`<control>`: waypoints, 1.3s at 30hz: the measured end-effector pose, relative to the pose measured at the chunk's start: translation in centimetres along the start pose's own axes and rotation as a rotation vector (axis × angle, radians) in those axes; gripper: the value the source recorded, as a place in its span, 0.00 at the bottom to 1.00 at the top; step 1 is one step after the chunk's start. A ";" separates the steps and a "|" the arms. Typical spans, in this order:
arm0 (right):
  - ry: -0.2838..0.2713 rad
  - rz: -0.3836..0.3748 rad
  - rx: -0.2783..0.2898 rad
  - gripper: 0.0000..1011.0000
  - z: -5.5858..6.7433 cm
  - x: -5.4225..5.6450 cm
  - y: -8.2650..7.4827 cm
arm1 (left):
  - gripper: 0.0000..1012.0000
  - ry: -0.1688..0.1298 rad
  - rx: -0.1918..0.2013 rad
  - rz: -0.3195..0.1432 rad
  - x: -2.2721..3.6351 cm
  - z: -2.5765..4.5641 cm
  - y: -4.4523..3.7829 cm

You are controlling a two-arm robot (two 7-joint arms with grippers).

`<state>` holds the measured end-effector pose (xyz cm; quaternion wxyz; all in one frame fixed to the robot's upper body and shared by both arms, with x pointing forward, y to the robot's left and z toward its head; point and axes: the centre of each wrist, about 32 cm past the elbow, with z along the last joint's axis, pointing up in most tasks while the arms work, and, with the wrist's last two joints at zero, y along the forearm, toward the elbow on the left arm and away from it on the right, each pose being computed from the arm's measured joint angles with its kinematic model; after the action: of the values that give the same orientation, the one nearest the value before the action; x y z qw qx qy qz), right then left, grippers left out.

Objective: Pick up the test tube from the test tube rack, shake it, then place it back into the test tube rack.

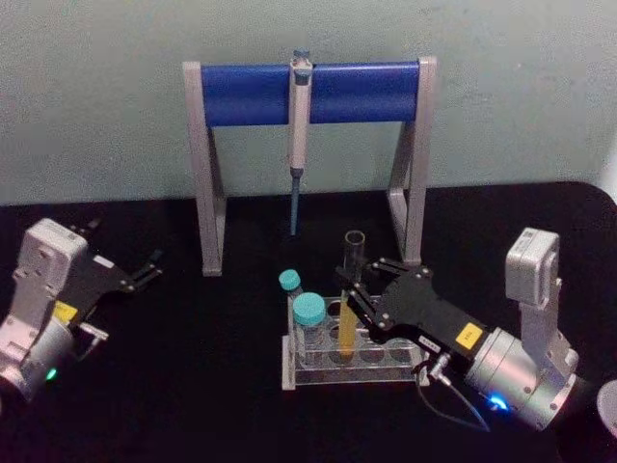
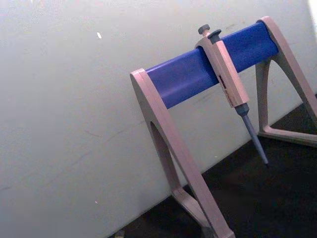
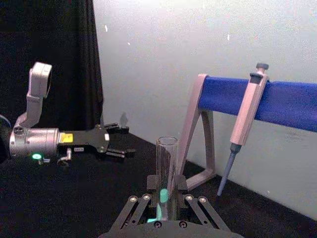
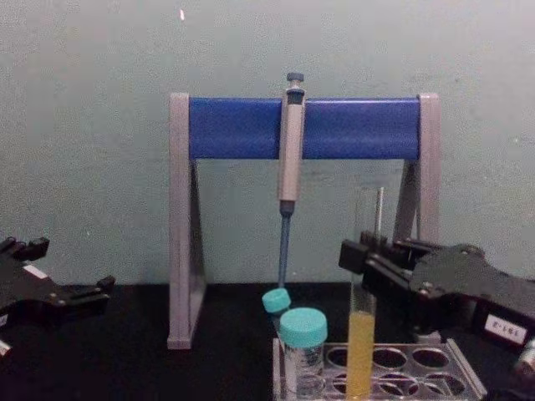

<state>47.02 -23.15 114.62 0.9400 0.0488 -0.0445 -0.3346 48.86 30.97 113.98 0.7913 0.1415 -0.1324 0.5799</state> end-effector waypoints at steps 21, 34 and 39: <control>0.023 -0.014 -0.038 0.22 -2.0 -0.4 0.2 | 0.99 0.000 0.000 0.000 0.00 0.00 0.00; 0.027 -0.023 -0.051 0.22 -2.4 -0.6 0.2 | 0.99 0.000 0.000 0.000 0.00 0.00 0.00; 0.025 -0.028 -0.056 0.22 -2.5 -0.6 0.2 | 0.99 0.000 0.000 0.000 0.00 0.00 0.00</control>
<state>46.96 -22.42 112.16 0.9367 0.0273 -0.0227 -0.3483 48.86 30.97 113.98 0.7913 0.1415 -0.1325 0.5800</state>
